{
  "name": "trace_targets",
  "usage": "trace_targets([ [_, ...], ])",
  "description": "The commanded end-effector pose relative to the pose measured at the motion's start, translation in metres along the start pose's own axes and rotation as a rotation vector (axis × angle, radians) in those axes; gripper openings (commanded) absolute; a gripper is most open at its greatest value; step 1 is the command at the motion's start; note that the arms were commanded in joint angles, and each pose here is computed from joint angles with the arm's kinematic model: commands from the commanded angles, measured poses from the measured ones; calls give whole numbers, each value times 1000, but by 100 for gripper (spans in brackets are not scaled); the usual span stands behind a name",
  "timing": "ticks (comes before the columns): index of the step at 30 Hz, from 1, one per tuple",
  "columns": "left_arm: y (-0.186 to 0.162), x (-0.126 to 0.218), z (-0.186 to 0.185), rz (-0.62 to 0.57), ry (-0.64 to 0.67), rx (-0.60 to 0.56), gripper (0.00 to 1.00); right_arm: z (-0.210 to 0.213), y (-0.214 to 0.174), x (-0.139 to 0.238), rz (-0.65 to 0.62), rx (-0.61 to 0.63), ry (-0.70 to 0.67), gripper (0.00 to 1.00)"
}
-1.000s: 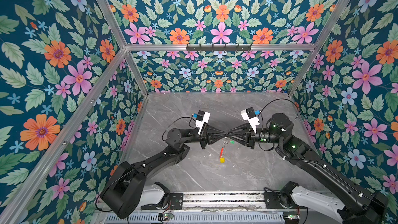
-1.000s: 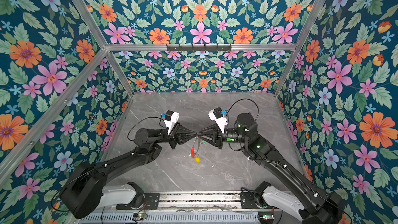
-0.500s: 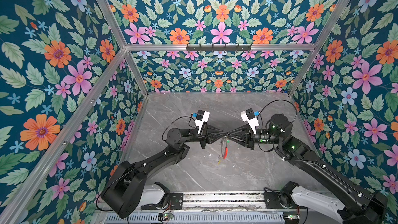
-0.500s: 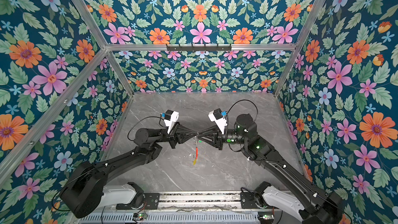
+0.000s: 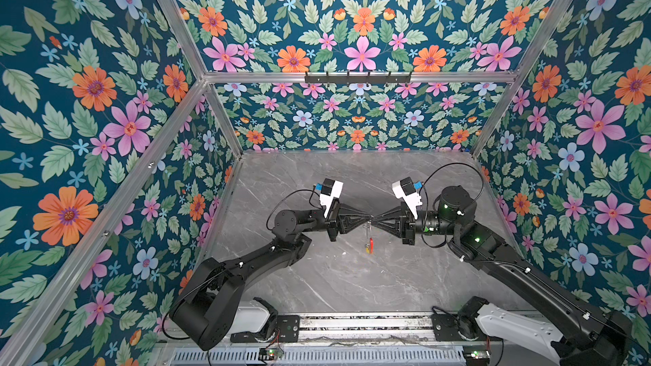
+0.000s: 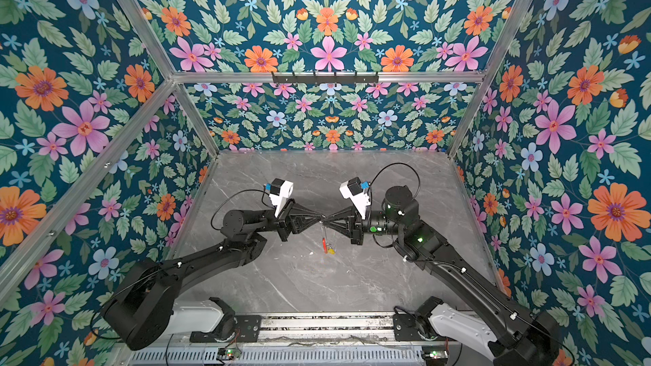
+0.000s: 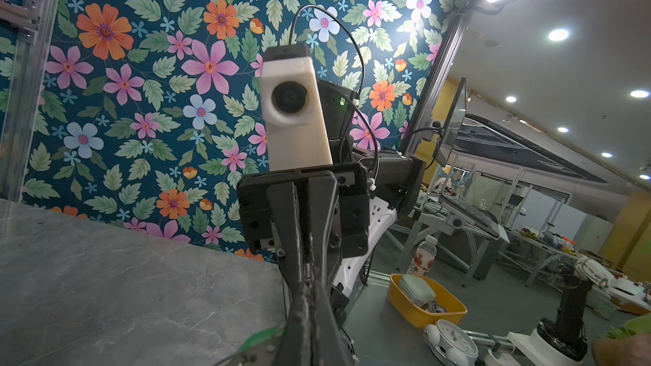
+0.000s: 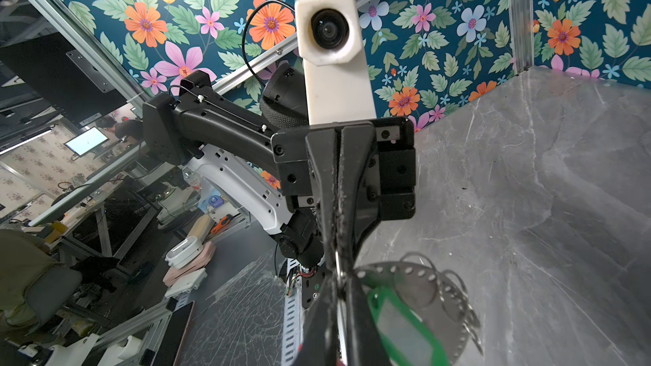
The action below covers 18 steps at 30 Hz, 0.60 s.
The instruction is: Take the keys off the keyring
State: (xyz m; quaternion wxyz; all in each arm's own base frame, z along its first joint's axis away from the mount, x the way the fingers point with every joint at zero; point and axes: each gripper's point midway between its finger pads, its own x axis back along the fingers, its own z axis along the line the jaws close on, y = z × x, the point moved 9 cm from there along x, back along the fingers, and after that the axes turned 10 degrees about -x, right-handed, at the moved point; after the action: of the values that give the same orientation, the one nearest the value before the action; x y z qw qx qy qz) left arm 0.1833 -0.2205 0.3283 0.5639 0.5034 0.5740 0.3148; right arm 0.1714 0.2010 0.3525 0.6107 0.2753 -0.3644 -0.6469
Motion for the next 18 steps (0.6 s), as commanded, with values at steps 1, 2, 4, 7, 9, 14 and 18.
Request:
trace_targets([
  [1, 6, -1, -4, -24, -24, -45, 0, 2, 3, 0, -14, 21, 10, 0],
  [2, 6, -1, -3, -24, -24, -43, 0, 2, 3, 1, -17, 22, 4, 0],
  [4, 6, -1, -2, -22, -21, -30, 7, 2, 4, 1, -15, 17, -18, 0],
  [7, 6, 0, 1, -28, -3, -16, 24, 0, 4, 3, -5, -2, -76, 0],
  [9, 6, 3, 4, -33, 27, -2, 31, -2, 3, 4, 7, -17, -116, 0],
  [14, 6, 4, 12, 5, 110, 9, 37, -5, -4, 9, 38, -31, -212, 0],
  [18, 4, 4, 17, 87, 209, -4, 39, -4, -5, 14, 78, -26, -269, 0],
])
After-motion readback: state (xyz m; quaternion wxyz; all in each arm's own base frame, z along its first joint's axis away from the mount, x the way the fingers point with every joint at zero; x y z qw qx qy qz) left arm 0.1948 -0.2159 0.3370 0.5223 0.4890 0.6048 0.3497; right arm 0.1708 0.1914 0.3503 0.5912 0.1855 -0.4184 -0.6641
